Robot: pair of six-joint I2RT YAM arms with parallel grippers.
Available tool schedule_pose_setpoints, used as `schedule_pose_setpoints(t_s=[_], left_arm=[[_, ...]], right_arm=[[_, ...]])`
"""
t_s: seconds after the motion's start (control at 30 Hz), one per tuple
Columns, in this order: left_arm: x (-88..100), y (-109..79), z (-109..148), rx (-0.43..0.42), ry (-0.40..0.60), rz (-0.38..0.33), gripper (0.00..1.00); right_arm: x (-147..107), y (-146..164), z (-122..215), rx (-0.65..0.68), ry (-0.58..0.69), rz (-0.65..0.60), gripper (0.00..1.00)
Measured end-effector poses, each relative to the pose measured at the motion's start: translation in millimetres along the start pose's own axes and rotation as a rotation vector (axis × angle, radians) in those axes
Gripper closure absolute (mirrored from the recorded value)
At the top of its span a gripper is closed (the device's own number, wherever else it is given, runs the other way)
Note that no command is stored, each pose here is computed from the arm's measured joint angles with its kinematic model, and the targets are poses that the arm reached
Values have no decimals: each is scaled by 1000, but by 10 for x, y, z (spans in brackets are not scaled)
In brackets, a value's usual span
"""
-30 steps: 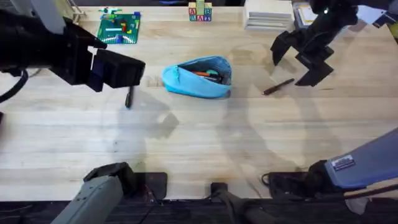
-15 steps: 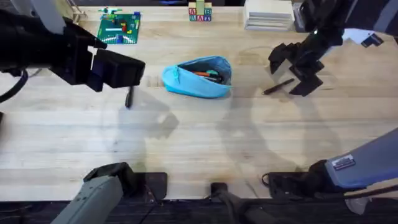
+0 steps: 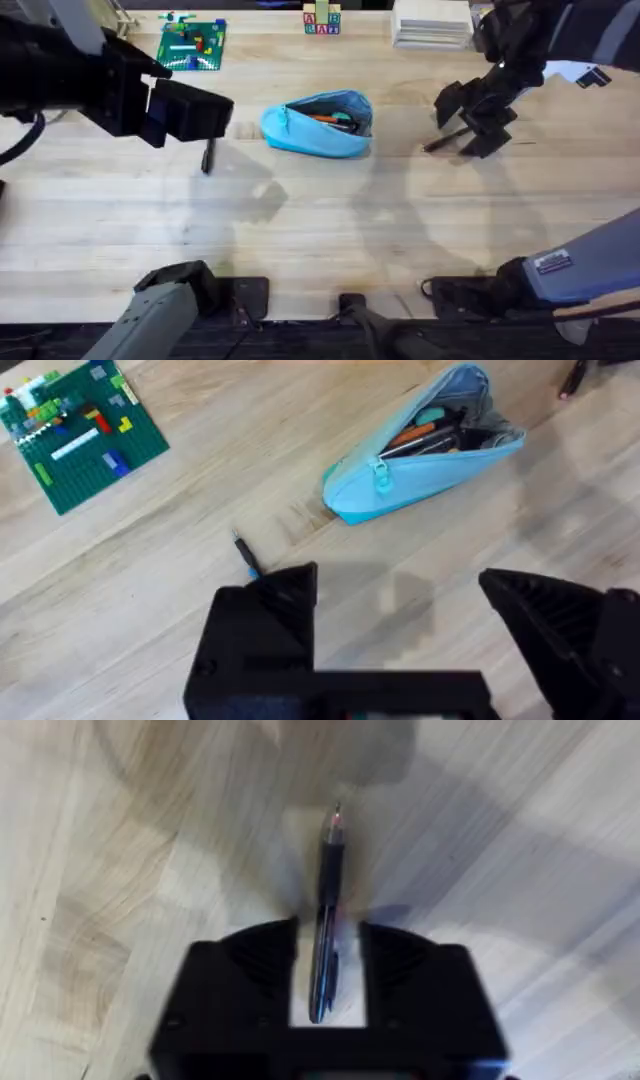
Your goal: Unzip the bag, pick up the pens from the table one at a time and place them inside, then zip the bag closed.
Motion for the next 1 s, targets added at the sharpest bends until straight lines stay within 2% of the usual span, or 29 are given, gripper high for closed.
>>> schedule_pose_setpoints(t_s=[0.07,0.13,0.23,0.67,1.0], left_arm=[[0,0,0,0,0,0,7],[0,0,0,0,0,0,8],[0,0,0,0,0,0,7],[-20,-12,0,-8,13,9,7],[-22,-13,0,-8,14,9,6]], right_arm=[[4,-1,-1,1,0,-3,470],[6,5,-1,5,-2,-5,717],[13,16,1,11,-6,-5,939],[18,15,28,21,-11,13,966],[-8,-107,798,228,-162,167,967]])
Point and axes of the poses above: each hand's point on the last joint's axis, 136 mm out from that joint toward the fingers, its own z axis back along the fingers, its own y axis along the line the jaws close on, x = y × z, the point moved 10 cm from there along z, back along the fingers, and after that the axes turned 5 degrees about z, right-handed, at the moved point
